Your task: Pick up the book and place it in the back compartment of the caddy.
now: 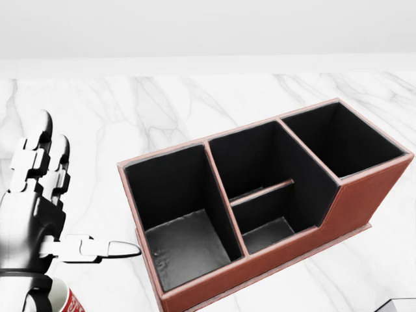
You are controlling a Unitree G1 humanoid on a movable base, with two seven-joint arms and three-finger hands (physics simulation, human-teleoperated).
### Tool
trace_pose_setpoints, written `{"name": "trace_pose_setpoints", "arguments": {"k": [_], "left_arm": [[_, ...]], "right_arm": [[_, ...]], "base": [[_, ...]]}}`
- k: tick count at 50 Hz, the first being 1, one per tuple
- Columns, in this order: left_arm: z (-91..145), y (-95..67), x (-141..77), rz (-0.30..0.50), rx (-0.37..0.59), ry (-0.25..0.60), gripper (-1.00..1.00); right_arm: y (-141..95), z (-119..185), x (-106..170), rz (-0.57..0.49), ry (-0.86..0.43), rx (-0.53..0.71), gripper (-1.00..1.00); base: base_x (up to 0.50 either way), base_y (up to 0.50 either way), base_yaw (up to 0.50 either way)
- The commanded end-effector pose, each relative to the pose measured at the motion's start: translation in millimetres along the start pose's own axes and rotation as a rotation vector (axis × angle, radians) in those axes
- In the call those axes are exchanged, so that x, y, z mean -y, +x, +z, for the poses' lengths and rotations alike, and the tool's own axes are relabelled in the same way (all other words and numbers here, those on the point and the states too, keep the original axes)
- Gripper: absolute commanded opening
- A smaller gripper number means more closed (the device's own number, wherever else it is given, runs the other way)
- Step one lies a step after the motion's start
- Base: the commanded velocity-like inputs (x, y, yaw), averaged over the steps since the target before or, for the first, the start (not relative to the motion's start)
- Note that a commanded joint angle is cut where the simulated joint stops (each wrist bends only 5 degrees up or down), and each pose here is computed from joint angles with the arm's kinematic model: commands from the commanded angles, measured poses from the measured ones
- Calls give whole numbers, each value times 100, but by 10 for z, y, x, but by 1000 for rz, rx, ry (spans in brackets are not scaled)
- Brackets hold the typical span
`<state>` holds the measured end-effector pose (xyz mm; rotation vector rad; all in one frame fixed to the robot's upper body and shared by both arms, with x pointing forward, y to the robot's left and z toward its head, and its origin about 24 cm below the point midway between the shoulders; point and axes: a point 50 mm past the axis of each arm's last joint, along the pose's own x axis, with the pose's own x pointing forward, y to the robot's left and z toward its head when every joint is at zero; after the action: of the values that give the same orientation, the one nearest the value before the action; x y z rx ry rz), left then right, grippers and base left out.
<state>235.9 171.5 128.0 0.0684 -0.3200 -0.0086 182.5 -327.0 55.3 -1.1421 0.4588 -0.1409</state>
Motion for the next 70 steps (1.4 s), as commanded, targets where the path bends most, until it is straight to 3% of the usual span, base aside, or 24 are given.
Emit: {"name": "trace_pose_setpoints", "arguments": {"k": [1, 21, 22, 23, 24, 40, 70], "left_arm": [[9, 1, -5, 1, 4, 3, 100], [11, 2, -7, 3, 5, 5, 100], [21, 0, -8, 3, 9, 5, 100], [20, 0, -8, 3, 8, 5, 100], [17, 1, -9, 3, 7, 6, 100], [-4, 5, 0, 2, -2, 5, 100], [-45, 3, 12, -1, -19, 2, 100]], "right_arm": [[28, -11, -42, 10, -4, -4, 100], [84, -48, -154, 42, -10, -18, 100], [83, -54, -167, 50, -7, -19, 72], [81, -56, -172, 52, -7, -19, -36], [76, -57, -176, 57, -4, -18, -100], [45, -18, -107, 35, 3, -2, -100], [-267, 457, 347, -79, -15, 170, -100]], "base": [[0, 0, 0], [0, 0, 0], [0, 0, 0], [0, 0, 0], [0, 0, 0], [0, 0, 0], [0, 0, 0]]}}
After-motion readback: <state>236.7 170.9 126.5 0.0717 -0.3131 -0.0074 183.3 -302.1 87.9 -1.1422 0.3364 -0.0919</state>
